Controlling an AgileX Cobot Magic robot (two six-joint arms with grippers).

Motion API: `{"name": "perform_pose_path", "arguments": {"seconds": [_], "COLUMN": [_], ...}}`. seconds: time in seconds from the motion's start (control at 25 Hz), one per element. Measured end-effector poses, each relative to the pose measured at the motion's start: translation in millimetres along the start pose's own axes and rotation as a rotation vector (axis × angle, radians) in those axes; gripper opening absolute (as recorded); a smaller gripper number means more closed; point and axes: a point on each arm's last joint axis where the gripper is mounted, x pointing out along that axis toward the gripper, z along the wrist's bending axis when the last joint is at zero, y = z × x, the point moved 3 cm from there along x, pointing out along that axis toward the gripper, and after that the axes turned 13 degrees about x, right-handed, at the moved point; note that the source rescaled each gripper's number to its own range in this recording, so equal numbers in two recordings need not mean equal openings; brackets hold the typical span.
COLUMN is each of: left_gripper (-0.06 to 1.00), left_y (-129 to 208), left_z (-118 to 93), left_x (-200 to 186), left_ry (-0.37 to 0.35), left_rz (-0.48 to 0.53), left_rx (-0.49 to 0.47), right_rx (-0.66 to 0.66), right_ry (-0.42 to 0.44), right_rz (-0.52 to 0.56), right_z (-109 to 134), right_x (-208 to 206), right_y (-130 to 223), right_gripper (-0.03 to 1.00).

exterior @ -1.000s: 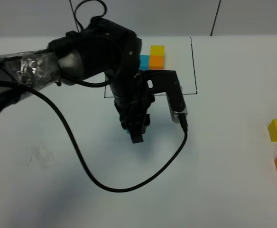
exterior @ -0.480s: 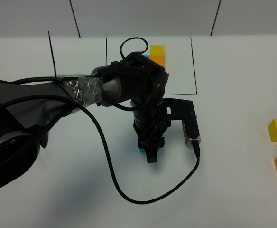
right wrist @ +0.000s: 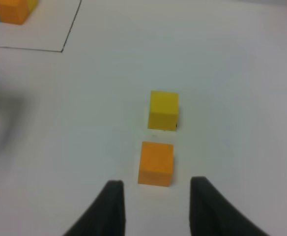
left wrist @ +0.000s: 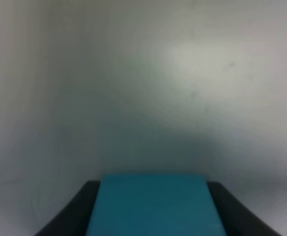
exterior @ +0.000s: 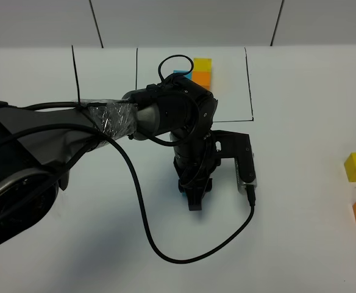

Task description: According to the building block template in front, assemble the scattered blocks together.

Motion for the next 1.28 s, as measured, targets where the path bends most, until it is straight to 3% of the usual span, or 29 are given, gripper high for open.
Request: {"name": "perform_pose_path", "arguments": {"seconds": [0.08, 0.16, 0.2, 0.36, 0.4, 0.48, 0.64, 0.76, 0.88, 1.08, 1.28], "left_gripper": [0.02, 0.12, 0.21, 0.79, 0.9, 0.99, 0.99, 0.92, 0.8, 0.61, 0.56], "left_y": [0, 0, 0, -1, -2, -6, -8, 7, 28, 67, 126], "left_z": [0, -1, 0, 1, 0, -1, -5, -19, -31, -38, -47], "left_x": [0, 0, 0, -6, -11, -29, -87, -130, -165, -212, -258], "left_ry": [0.003, 0.005, 0.004, -0.026, -0.043, -0.083, -0.196, -0.2, -0.206, -0.307, -0.409], "left_rz": [0.002, 0.003, 0.003, 0.028, 0.034, 0.042, 0.039, 0.095, 0.157, 0.112, 0.058], "left_rx": [0.0, 0.0, 0.001, 0.035, 0.046, 0.079, 0.101, 0.045, -0.073, -0.271, -0.501], "right_rx": [0.0, 0.0, 0.0, 0.0, 0.0, 0.0, 0.0, 0.0, 0.0, 0.0, 0.0], "right_ry": [0.0, 0.0, 0.0, 0.0, 0.0, 0.0, 0.0, 0.0, 0.0, 0.0, 0.0], "right_rz": [0.0, 0.0, 0.0, 0.0, 0.0, 0.0, 0.0, 0.0, 0.0, 0.0, 0.0], "right_z": [0, 0, 0, 0, 0, 0, 0, 0, 0, 0, 0], "right_x": [0, 0, 0, 0, 0, 0, 0, 0, 0, 0, 0], "right_y": [0, 0, 0, 0, 0, 0, 0, 0, 0, 0, 0], "right_gripper": [0.0, 0.0, 0.0, 0.0, 0.0, 0.0, 0.0, 0.0, 0.0, 0.0, 0.0]}}
